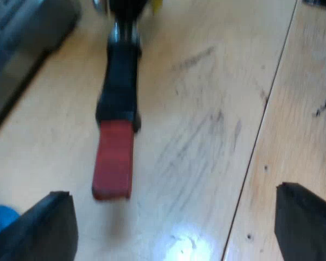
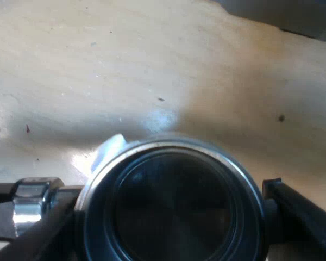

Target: Put the handle in the coffee machine

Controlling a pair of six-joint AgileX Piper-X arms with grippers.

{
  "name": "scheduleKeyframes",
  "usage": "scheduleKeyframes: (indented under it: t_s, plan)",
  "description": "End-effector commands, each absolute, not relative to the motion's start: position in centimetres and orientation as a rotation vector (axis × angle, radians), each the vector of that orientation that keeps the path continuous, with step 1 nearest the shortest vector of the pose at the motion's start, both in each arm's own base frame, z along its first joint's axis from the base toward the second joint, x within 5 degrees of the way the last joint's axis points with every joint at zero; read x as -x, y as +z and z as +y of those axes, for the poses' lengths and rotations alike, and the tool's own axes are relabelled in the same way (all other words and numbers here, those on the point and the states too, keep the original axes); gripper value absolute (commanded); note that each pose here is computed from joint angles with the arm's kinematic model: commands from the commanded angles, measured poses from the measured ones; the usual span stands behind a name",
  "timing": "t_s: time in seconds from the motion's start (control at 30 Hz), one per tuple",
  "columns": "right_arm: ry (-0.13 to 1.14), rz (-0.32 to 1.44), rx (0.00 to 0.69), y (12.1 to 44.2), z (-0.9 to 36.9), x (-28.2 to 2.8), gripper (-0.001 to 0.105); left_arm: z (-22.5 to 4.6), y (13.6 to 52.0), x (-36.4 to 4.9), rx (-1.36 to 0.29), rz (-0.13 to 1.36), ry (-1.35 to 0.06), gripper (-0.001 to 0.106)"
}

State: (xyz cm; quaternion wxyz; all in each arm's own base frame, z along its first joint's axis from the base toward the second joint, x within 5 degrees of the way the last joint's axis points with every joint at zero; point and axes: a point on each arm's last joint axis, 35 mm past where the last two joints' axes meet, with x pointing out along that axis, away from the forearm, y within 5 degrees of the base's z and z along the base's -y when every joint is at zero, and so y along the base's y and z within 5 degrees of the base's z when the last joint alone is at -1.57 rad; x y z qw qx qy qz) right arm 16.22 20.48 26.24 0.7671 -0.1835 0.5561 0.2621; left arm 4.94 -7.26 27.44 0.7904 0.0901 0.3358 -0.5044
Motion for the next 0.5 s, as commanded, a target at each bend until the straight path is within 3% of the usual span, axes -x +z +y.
scheduleKeyframes:
  t_s: [0.03, 0.5]
  plan:
    - [0.582, 1.197, 0.385, 27.3, 20.0, -15.7, 0.000, -7.5, 26.7, -5.0, -0.198, 0.725, -1.110, 0.075]
    - [0.655, 1.202, 0.330, 28.5, 19.4, -14.9, 0.000, -8.4, 25.2, -5.7, -0.175, 0.648, -1.120, 0.075]
